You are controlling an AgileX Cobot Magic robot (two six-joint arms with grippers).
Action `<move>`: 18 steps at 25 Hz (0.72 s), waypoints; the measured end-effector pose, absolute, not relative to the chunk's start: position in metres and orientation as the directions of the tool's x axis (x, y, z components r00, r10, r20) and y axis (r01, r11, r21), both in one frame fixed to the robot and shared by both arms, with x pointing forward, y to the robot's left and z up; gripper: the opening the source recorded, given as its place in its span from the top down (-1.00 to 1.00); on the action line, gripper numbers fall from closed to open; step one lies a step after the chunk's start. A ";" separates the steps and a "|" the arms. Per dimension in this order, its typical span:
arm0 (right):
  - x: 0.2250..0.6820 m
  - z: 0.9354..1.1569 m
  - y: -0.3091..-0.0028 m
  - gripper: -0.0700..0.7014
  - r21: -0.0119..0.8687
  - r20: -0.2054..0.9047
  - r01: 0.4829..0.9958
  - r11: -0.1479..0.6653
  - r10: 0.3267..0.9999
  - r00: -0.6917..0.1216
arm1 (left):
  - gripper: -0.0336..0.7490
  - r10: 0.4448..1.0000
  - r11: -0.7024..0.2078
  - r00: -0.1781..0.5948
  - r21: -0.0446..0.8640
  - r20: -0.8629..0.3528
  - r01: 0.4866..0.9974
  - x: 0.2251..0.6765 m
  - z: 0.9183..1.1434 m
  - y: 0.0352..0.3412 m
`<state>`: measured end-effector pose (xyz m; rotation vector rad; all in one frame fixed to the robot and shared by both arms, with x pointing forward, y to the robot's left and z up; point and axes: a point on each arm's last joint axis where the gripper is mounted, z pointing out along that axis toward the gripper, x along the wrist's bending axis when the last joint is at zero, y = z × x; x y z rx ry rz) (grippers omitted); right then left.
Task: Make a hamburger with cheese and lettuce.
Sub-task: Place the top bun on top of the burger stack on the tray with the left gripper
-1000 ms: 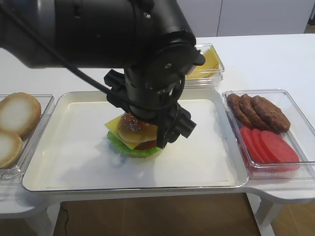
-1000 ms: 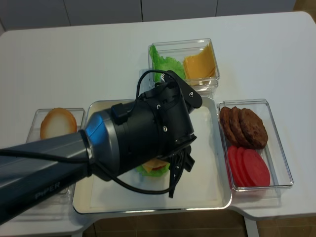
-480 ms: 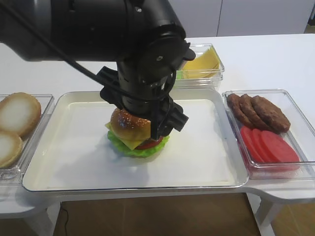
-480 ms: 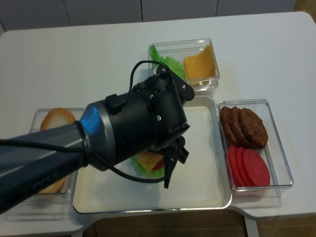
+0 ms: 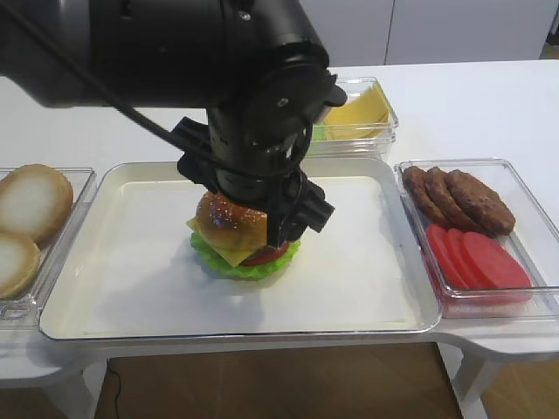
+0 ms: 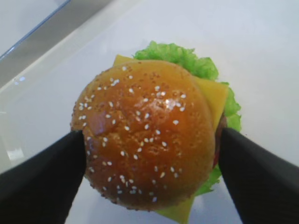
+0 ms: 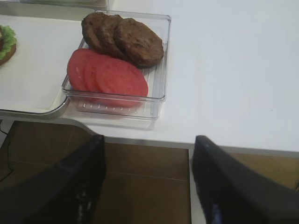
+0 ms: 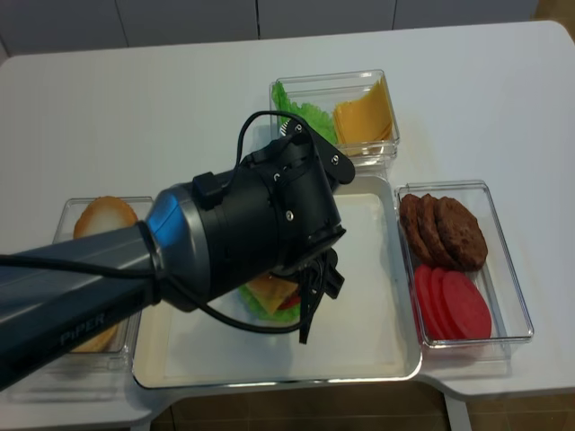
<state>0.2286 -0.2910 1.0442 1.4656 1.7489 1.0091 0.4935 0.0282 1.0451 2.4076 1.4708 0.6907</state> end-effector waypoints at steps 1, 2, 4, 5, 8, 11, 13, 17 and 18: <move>0.229 1.044 -0.291 -0.34 0.864 0.005 0.497 0.085 0.984 -0.178 | -0.82 0.884 -0.466 0.383 0.434 0.269 0.771 0.494 1.046 0.028; 0.229 1.044 -0.291 -0.34 0.864 0.005 0.497 0.085 0.984 -0.178 | -0.82 0.884 -0.466 0.383 0.436 0.268 0.770 0.494 1.047 0.028; 0.229 1.044 -0.291 -0.34 0.864 0.005 0.497 0.085 0.984 -0.178 | -0.82 0.880 -0.475 0.394 0.450 0.266 0.756 0.494 1.054 0.027; 0.229 1.044 -0.291 -0.34 0.864 0.005 0.497 0.085 0.984 -0.178 | -0.82 0.878 -0.478 0.401 0.458 0.261 0.749 0.494 1.059 0.027; 0.229 1.044 -0.291 -0.34 0.864 0.005 0.497 0.085 0.984 -0.178 | -0.82 0.867 -0.498 0.430 0.449 0.252 0.742 0.494 1.073 0.029; 0.229 1.044 -0.291 -0.34 0.864 0.007 0.497 0.083 0.984 -0.177 | -0.82 0.863 -0.505 0.445 0.412 0.238 0.759 0.498 1.084 0.040; 0.229 1.044 -0.291 -0.34 0.864 0.008 0.497 0.082 0.984 -0.176 | -0.82 0.868 -0.497 0.445 0.386 0.222 0.777 0.504 1.089 0.051; 0.229 1.044 -0.291 -0.34 0.864 0.009 0.498 0.081 0.984 -0.175 | -0.79 0.896 -0.444 0.403 0.359 0.185 0.821 0.516 1.099 0.081; 0.229 1.044 -0.291 -0.34 0.864 0.009 0.498 0.081 0.984 -0.175 | -0.77 0.905 -0.425 0.387 0.361 0.176 0.830 0.520 1.102 0.090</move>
